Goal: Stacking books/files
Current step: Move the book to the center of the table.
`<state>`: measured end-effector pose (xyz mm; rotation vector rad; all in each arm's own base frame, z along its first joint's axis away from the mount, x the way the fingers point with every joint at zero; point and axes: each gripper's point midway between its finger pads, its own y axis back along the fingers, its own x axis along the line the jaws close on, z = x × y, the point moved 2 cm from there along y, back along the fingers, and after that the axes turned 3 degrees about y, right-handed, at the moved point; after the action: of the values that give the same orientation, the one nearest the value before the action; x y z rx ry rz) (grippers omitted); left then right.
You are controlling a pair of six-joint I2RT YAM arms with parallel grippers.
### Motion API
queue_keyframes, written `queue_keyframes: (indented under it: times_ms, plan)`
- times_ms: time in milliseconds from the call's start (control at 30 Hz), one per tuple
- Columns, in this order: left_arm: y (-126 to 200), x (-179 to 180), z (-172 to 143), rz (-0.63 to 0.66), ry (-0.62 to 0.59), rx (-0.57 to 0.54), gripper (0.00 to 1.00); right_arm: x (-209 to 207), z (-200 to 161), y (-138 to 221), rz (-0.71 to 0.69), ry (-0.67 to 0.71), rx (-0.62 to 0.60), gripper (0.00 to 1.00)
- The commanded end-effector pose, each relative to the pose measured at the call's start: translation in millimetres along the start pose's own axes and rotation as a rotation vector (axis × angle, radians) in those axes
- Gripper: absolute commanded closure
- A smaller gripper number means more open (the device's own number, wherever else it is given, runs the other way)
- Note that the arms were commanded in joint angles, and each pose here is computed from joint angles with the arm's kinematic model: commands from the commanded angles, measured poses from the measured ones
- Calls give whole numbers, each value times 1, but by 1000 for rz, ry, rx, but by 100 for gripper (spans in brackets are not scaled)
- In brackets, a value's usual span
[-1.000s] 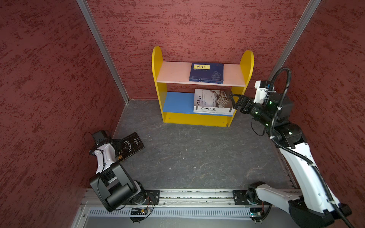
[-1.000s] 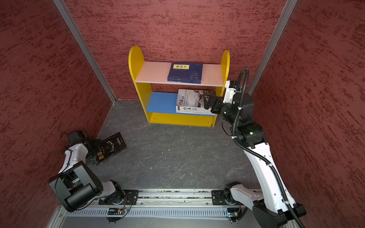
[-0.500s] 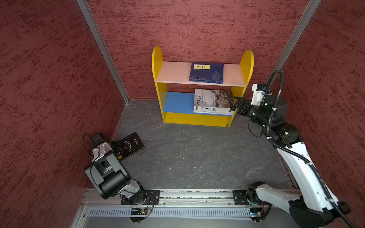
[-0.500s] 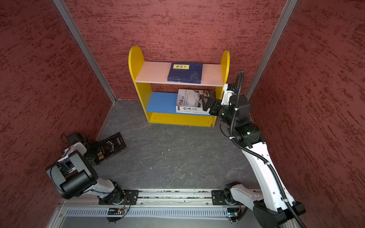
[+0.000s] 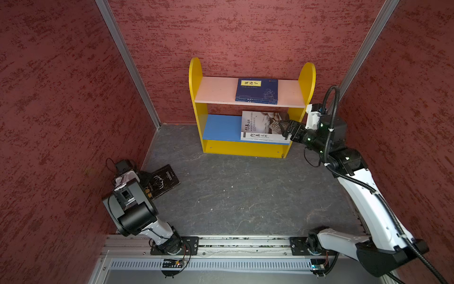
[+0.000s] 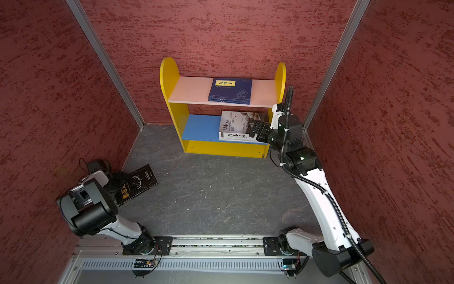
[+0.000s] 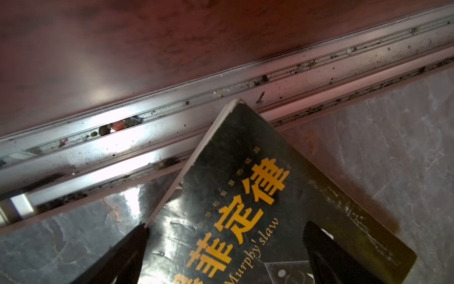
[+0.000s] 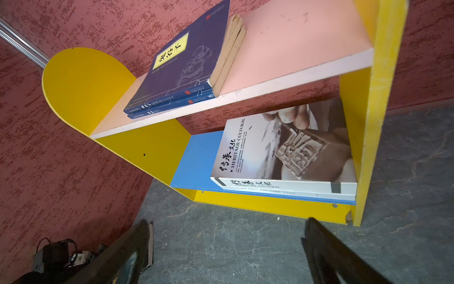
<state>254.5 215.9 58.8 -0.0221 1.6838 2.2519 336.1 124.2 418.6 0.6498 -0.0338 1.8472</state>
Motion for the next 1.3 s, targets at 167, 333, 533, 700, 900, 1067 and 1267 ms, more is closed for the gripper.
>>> queue_keyframes:
  times_ms: [167,333,533,700,900,1067,1267]
  plan:
    - [-18,5,-11,111,-127,34,0,5,12,-1,2,24,-42,1]
    - [-25,-7,-21,73,-171,75,1,7,12,-6,9,37,-29,1]
    - [-20,-50,-43,-46,-343,42,4,4,9,-8,0,41,-23,1]
    - [-15,-80,-62,-63,-518,5,6,4,7,-8,1,44,-16,1]
    - [-4,-108,-85,-167,-613,4,11,-1,-4,-10,-2,25,0,2]
    - [4,-123,-123,-202,-717,45,13,-7,-24,-17,8,-20,32,3]
    - [16,-135,-155,-195,-880,51,15,-12,-47,-28,36,-82,70,5]
